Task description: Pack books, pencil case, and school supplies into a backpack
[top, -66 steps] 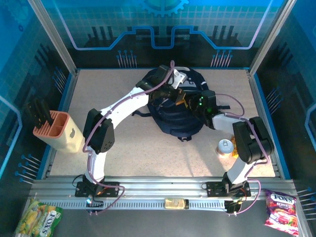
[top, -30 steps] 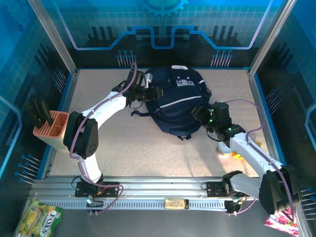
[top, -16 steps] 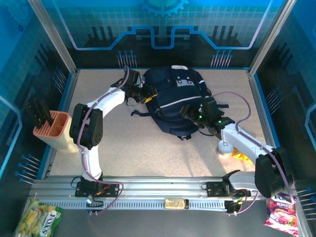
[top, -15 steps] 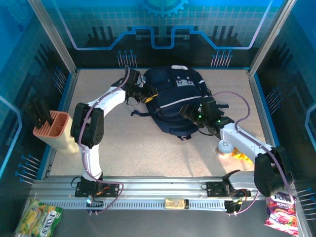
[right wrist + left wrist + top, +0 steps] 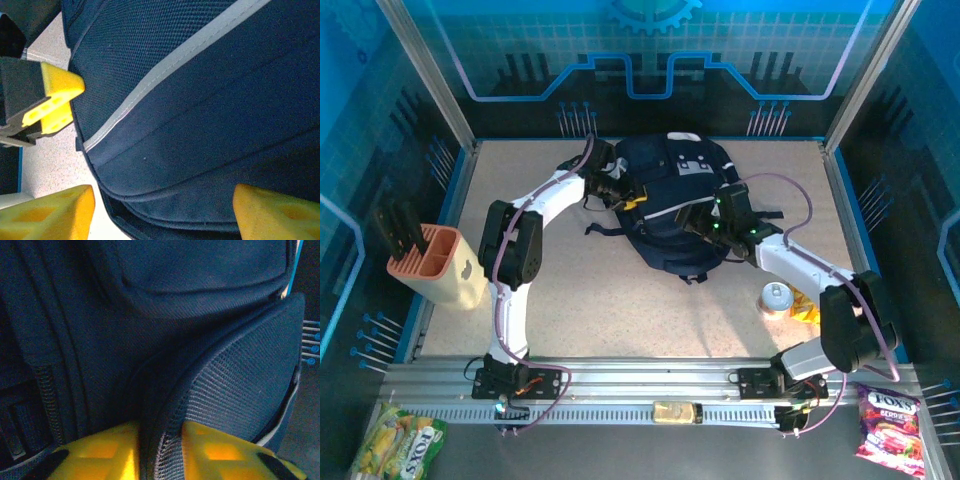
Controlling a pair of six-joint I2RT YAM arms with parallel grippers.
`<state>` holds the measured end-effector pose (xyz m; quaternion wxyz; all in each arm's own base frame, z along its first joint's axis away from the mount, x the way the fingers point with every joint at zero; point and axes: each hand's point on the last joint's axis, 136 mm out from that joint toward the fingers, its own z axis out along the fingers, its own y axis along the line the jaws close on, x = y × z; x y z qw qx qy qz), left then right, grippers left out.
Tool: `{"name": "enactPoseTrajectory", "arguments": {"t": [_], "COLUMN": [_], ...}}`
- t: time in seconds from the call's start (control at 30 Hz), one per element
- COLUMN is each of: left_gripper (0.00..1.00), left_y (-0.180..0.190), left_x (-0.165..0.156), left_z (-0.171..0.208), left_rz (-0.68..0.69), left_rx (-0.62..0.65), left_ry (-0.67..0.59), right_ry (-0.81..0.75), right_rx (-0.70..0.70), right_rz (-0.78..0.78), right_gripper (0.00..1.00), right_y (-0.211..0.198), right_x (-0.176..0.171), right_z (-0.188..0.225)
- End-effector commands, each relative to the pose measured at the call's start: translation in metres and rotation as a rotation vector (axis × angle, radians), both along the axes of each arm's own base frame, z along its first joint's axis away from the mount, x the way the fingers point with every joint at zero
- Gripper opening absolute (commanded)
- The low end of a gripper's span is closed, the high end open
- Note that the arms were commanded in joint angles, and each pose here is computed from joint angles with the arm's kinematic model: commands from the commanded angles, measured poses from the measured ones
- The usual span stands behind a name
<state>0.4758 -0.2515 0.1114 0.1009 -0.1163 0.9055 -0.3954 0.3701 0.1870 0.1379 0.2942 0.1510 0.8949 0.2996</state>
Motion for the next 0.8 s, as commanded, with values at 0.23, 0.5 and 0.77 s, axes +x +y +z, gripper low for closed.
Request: {"name": "enactPoseTrajectory", "arguments": {"t": [0.23, 0.5, 0.77], "left_gripper": [0.0, 0.0, 0.0], "left_y": [0.002, 0.029, 0.04], "left_x": [-0.011, -0.027, -0.029], "left_z": [0.025, 0.042, 0.041], "left_rz": [0.022, 0.176, 0.338], "left_rx": [-0.076, -0.094, -0.182], "left_ry": [-0.028, -0.059, -0.087], "right_ry": [0.085, 0.064, 0.007], "right_rx": [-0.014, -0.044, -0.061], "right_rz": [-0.013, 0.084, 0.174], "right_gripper": [0.54, 0.49, 0.53], "right_y": [-0.006, 0.009, 0.019], "right_x": [0.023, 0.045, 0.052], "right_z": [-0.025, -0.04, -0.02]}}
